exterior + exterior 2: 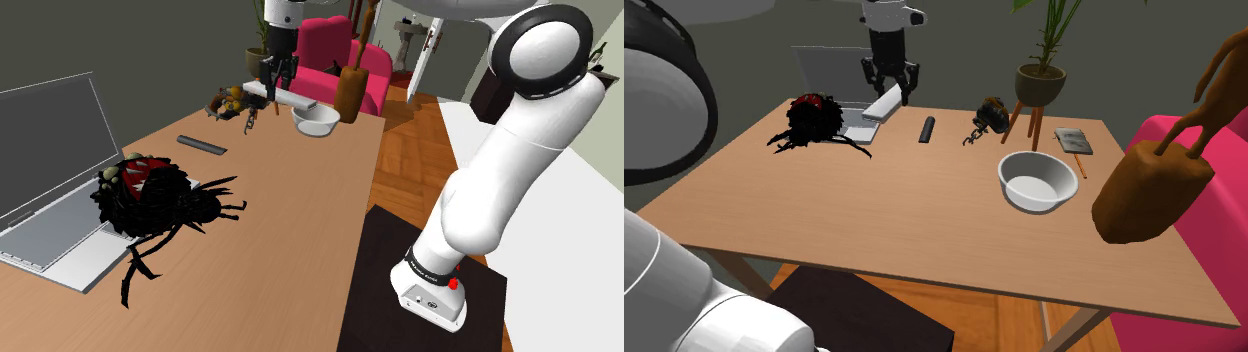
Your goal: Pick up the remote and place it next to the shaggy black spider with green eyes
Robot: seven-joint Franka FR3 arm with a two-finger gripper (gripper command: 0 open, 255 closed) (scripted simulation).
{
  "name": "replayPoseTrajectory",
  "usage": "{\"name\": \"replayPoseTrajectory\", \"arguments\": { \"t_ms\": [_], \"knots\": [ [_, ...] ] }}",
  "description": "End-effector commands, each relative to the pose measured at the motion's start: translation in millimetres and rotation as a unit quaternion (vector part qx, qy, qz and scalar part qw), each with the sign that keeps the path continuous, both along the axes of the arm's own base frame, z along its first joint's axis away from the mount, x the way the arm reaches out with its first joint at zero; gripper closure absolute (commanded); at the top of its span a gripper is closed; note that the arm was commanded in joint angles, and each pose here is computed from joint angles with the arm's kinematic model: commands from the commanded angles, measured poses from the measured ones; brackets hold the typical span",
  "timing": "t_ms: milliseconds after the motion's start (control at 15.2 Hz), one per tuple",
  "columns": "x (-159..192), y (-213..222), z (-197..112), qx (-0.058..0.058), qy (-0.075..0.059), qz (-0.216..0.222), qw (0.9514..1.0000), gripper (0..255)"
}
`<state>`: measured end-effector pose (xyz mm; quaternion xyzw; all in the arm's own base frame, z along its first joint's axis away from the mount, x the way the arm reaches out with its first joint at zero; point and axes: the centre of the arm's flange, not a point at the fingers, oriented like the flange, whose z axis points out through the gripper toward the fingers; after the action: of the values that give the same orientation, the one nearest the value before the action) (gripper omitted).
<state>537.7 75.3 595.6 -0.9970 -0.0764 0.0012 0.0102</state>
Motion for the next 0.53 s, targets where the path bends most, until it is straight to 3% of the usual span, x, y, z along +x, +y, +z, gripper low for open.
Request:
{"name": "replayPoseTrajectory", "arguments": {
  "t_ms": [0,462],
  "knots": [
    [-17.5,19.7,1.6,0.0,0.0,0.0,1.0,255],
    [-79.0,88.7,1.7,0.0,0.0,0.0,1.0,255]
  ]
}}
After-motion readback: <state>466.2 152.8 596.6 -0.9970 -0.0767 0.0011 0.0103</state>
